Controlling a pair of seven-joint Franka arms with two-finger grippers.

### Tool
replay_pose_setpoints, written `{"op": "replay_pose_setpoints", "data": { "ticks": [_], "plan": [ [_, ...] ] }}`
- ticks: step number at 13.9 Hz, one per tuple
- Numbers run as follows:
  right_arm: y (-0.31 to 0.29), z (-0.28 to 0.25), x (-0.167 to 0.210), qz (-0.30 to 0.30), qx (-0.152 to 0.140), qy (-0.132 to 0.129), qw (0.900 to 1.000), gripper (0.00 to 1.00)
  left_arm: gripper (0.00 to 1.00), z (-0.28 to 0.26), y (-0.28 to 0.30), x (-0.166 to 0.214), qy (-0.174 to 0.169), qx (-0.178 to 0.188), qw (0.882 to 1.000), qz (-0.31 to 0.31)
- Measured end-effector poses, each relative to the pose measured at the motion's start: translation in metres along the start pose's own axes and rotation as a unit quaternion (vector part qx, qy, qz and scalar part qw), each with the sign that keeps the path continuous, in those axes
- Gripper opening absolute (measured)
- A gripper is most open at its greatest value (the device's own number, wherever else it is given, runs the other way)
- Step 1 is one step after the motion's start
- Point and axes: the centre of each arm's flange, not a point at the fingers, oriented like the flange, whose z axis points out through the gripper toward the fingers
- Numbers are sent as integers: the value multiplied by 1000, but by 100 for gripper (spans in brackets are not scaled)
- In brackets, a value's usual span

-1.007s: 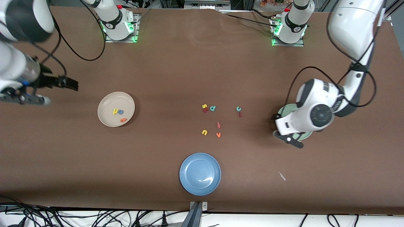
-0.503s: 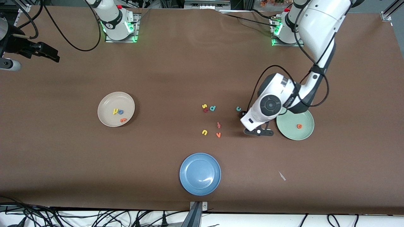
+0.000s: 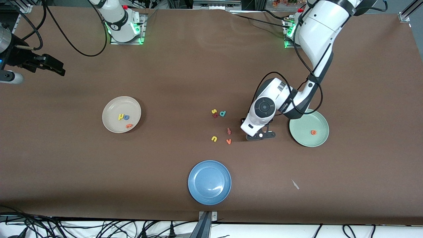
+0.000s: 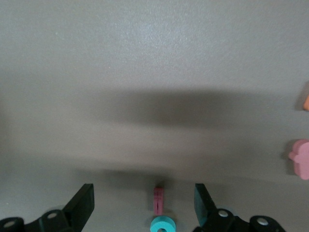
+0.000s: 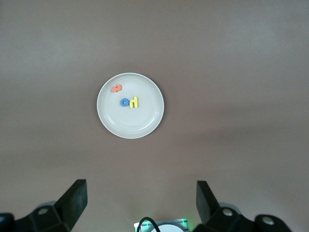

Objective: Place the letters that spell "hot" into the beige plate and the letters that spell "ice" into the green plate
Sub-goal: 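Move the left gripper over the pink letter, then close the left gripper on the pink letter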

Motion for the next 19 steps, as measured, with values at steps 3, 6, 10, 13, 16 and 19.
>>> {"op": "replay_pose_setpoints", "data": {
  "ticks": [3, 6, 10, 13, 16, 19],
  "plan": [
    [2, -1, 3, 1, 0, 2, 1000, 100, 63, 11, -2, -2, -7, 7, 1000, 1],
    [2, -2, 3, 1, 0, 3, 1000, 100, 32, 16, -2, -3, -11, 9, 1000, 2],
    [3, -2, 3, 1, 0, 2, 1000, 100, 28, 17, 1, -6, -11, 9, 1000, 4],
    [3, -2, 3, 2, 0, 2, 1000, 100, 29, 17, 2, -6, -11, 9, 1000, 4],
    [3, -1, 4, 2, 0, 1, 1000, 100, 18, 16, 3, -6, -17, -7, 1000, -13],
    [4, 0, 5, 3, 0, 0, 1000, 100, 7, 17, 3, -4, -25, -22, 999, -28]
  ]
}}
